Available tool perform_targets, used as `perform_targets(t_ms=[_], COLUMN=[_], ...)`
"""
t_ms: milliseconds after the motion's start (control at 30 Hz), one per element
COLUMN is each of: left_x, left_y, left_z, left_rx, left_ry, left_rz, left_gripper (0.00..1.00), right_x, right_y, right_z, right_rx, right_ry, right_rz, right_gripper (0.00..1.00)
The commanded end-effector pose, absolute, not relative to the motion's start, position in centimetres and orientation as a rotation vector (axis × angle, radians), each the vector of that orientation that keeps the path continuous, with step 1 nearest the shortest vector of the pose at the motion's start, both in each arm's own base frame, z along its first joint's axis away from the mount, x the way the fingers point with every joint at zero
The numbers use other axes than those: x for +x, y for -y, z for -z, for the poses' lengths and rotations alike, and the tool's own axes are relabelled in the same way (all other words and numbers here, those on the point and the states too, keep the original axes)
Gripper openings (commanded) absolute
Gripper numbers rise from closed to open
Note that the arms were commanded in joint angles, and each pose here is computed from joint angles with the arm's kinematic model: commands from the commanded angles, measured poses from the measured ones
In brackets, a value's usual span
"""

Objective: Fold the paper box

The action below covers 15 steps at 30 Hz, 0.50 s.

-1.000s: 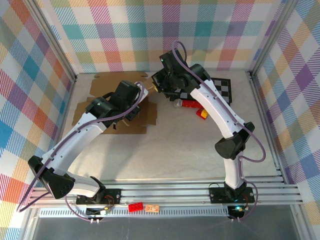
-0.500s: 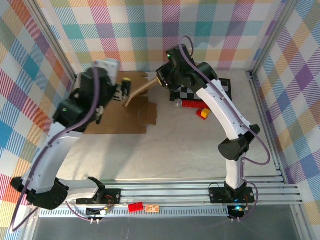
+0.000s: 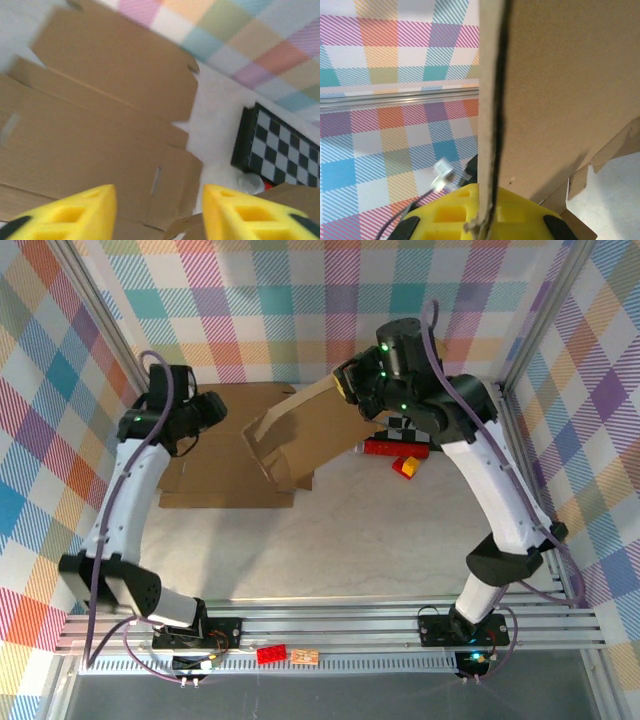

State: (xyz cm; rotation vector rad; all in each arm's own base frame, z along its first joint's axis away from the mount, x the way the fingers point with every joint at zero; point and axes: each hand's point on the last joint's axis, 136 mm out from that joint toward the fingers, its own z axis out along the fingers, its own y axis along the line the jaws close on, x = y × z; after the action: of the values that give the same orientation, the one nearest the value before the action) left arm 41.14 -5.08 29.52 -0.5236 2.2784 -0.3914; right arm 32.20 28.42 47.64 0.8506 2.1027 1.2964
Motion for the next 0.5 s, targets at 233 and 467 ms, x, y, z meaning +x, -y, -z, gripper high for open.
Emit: perform_targets(t_ms=[233,467], left_x=[38.3,33.6], left_y=[17.2,18.7], left_z=[-21.9,-19.7], left_rx=[-0.263,-0.206], left_ry=[-2.557,-2.664], left_rz=[0.955,1.082], left_gripper=[0.31,0.3], right_x=[30.8,31.6], right_y=[-26.9,-26.6], right_z=[-48.5,-45.3], right_rx=[0.966,1.047], right_ry=[-2.018,-2.021], right_rz=[-1.27,-1.19], right_gripper=[0.0,0.0])
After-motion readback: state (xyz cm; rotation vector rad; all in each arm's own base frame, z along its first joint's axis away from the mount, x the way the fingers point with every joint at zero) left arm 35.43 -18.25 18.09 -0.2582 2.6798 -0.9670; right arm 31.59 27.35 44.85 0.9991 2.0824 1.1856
